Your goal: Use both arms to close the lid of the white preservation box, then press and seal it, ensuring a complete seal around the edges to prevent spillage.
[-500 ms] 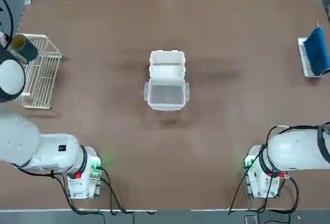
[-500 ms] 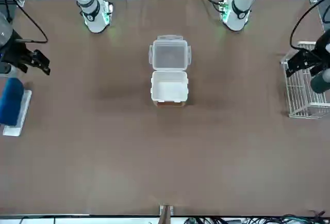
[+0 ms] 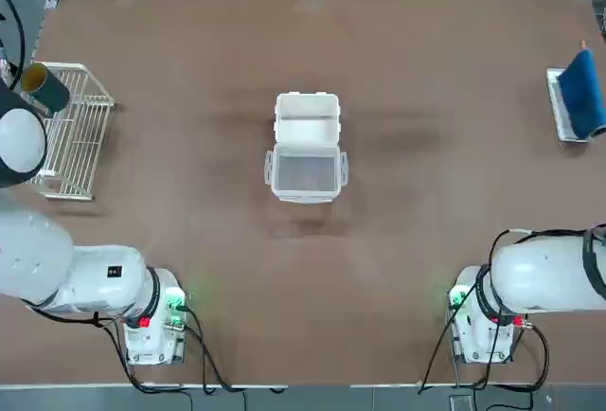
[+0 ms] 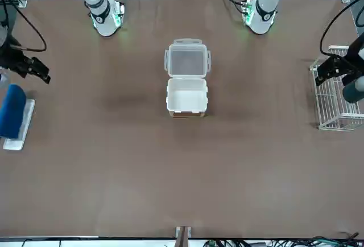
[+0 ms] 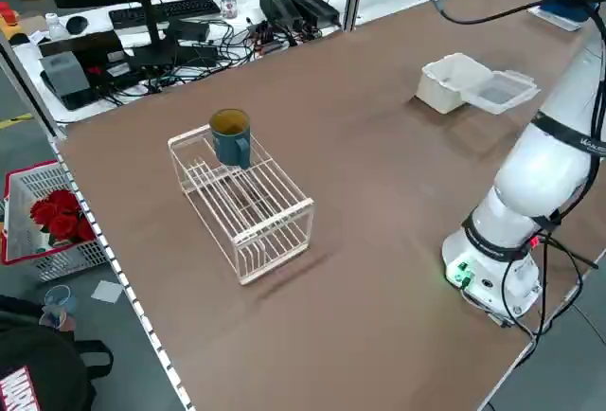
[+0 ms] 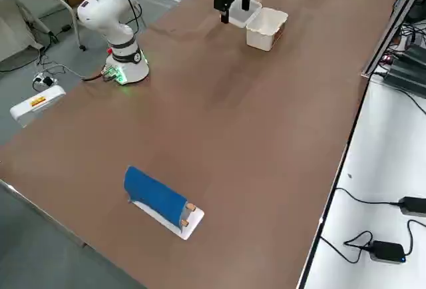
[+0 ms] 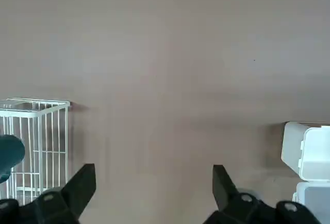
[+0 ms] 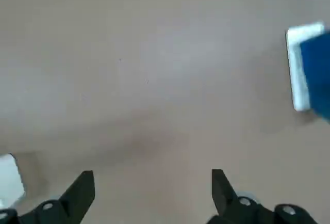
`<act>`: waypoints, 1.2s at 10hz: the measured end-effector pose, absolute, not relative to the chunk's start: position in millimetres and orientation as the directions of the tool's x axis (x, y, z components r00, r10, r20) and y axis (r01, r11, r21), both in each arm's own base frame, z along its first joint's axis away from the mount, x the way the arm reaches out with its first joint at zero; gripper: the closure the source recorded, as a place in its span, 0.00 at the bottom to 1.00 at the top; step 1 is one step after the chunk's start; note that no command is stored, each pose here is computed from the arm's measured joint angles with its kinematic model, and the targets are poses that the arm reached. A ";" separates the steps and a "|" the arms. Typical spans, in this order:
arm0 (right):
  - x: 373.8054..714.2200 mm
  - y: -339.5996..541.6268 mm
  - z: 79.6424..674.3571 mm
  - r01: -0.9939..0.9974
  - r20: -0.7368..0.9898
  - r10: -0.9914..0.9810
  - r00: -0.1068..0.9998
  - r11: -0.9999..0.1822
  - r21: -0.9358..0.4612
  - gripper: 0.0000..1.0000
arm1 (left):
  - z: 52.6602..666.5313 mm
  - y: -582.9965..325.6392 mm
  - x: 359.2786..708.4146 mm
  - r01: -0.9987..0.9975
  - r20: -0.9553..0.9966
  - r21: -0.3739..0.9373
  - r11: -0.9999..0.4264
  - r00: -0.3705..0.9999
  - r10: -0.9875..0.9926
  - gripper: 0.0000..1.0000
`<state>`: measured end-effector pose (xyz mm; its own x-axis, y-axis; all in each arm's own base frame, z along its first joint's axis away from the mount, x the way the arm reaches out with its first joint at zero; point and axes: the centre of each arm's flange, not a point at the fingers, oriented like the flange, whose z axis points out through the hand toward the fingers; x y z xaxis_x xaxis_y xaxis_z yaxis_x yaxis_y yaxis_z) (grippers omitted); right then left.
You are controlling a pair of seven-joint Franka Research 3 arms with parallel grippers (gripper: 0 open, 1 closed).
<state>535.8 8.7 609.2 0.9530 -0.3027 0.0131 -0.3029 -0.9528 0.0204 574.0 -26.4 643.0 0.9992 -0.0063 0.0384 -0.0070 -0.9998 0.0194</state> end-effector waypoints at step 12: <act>366.2 394.5 443.9 -0.908 -0.146 -0.901 0.408 -0.418 0.040 0.00 | 591.5 -25.7 592.0 0.187 -0.069 0.053 -0.981 0.981 0.184 0.28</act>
<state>366.2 394.5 443.9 0.4081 -0.9012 -0.1456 -0.9078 -0.4176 0.0401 592.0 -25.7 591.5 0.9806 0.1837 -0.0689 0.1875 -0.9808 0.0531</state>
